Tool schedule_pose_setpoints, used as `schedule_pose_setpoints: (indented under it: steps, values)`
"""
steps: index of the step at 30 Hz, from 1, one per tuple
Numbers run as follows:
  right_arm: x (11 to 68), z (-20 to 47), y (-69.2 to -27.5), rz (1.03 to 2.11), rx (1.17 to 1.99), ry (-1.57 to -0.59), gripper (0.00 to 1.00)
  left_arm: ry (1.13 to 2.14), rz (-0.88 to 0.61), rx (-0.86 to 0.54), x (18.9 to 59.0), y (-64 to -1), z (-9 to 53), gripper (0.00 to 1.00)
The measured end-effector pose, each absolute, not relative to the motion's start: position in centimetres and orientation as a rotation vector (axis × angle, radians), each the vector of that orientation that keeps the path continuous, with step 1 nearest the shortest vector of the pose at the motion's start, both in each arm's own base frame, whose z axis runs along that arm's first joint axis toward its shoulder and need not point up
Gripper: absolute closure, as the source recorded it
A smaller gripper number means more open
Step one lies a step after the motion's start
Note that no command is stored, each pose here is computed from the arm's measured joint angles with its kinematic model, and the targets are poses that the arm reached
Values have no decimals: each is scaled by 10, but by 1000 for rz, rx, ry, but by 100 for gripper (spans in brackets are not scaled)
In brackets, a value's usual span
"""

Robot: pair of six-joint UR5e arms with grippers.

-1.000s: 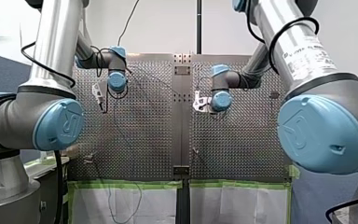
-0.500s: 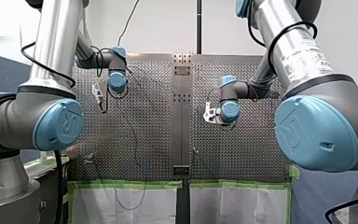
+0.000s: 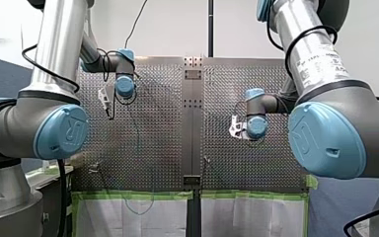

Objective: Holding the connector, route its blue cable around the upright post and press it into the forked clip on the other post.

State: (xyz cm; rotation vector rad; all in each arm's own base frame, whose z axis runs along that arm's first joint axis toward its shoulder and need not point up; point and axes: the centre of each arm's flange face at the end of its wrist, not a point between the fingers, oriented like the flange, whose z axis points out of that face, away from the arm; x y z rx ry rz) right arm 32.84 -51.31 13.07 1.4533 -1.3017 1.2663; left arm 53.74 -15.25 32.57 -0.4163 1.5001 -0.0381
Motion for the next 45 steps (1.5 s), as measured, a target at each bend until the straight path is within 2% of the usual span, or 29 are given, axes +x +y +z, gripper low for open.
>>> schedule_pose_setpoints:
  steps: [12, 24, 34, 45]
  values:
    - [321, 99, -486, 1248, 1455, -1310, 100, 1502, -35, -411, 537, -154, 326, 0]
    - [295, 18, -444, 1120, 1459, -1410, 100, 1503, -38, -407, 536, -157, 326, 0]
    - [274, -44, -396, 1037, 1525, -1455, 100, 1506, -39, -405, 535, -160, 325, 0]
    - [273, -54, -393, 1075, 1506, -1419, 100, 1508, -43, -402, 533, -163, 325, 0]
